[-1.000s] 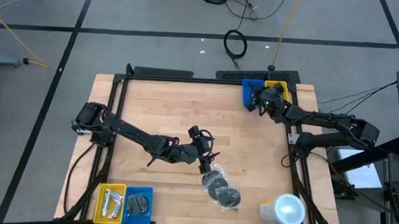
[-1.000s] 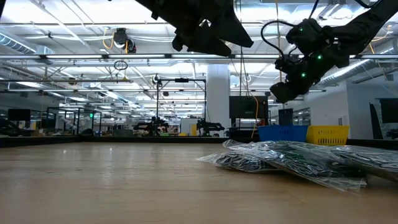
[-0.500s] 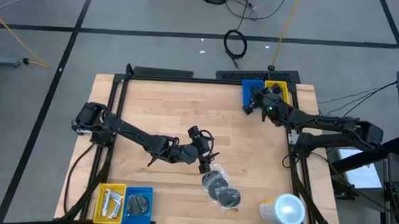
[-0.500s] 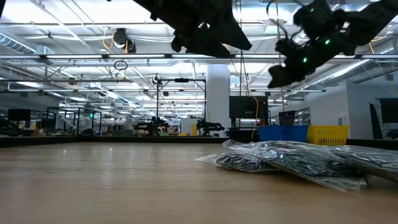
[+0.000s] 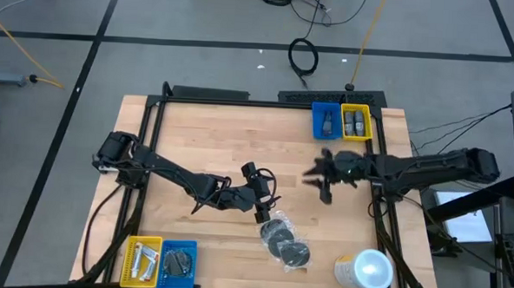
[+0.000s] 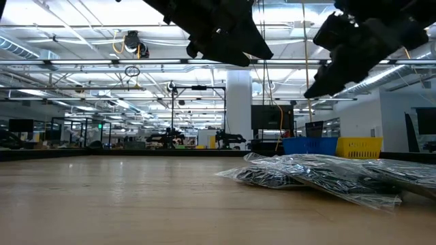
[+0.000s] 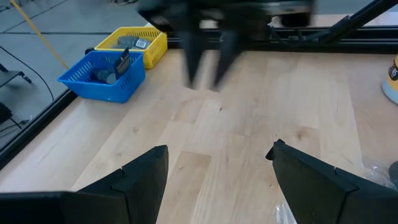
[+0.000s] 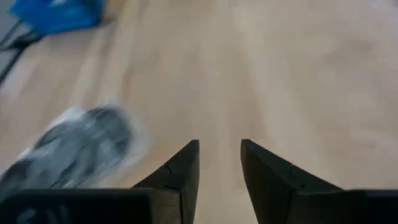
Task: Pick & Place Travel size toiletries
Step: Put the black hairbrush into the bottom blue bin
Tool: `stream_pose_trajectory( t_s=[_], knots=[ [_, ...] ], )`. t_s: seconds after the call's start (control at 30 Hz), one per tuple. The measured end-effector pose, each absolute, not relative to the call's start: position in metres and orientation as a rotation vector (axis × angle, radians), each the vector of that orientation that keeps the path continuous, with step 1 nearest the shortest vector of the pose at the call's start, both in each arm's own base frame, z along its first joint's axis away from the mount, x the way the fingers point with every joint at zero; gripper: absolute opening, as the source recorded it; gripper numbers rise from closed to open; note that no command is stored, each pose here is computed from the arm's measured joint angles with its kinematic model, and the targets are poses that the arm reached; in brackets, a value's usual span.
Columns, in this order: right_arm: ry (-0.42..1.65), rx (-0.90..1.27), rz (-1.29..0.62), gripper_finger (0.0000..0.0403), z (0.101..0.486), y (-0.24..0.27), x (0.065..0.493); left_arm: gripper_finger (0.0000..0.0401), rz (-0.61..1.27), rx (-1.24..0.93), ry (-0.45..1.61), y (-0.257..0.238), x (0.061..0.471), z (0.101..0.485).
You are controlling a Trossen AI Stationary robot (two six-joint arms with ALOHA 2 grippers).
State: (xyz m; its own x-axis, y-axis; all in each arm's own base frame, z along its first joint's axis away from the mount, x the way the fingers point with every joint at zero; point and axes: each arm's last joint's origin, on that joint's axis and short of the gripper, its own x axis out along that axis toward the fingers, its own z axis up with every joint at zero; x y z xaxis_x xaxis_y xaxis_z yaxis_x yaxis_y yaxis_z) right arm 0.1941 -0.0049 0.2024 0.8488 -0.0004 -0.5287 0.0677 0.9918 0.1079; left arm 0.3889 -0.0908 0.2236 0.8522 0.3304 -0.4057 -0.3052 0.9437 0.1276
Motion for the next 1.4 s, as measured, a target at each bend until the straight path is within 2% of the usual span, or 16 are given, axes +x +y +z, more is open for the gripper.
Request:
stream_pose_trajectory(
  t_s=[0.33,0.67,1.07,1.4],
  knots=[
    [0.731,0.200,0.179,0.0109,0.174,0.044,0.204,0.0278,0.335,0.061,0.443,-0.091,0.389,0.223],
    [0.731,0.272,0.237,0.0109,0.152,0.072,0.223,0.0278,0.336,0.054,0.442,-0.091,0.389,0.223],
    [0.732,0.329,0.237,0.0109,0.122,0.081,0.240,0.0278,0.337,0.038,0.441,-0.091,0.388,0.223],
    [0.738,0.364,0.245,0.0110,0.120,0.082,0.242,0.0278,0.327,0.021,0.453,-0.092,0.388,0.222]
  ],
)
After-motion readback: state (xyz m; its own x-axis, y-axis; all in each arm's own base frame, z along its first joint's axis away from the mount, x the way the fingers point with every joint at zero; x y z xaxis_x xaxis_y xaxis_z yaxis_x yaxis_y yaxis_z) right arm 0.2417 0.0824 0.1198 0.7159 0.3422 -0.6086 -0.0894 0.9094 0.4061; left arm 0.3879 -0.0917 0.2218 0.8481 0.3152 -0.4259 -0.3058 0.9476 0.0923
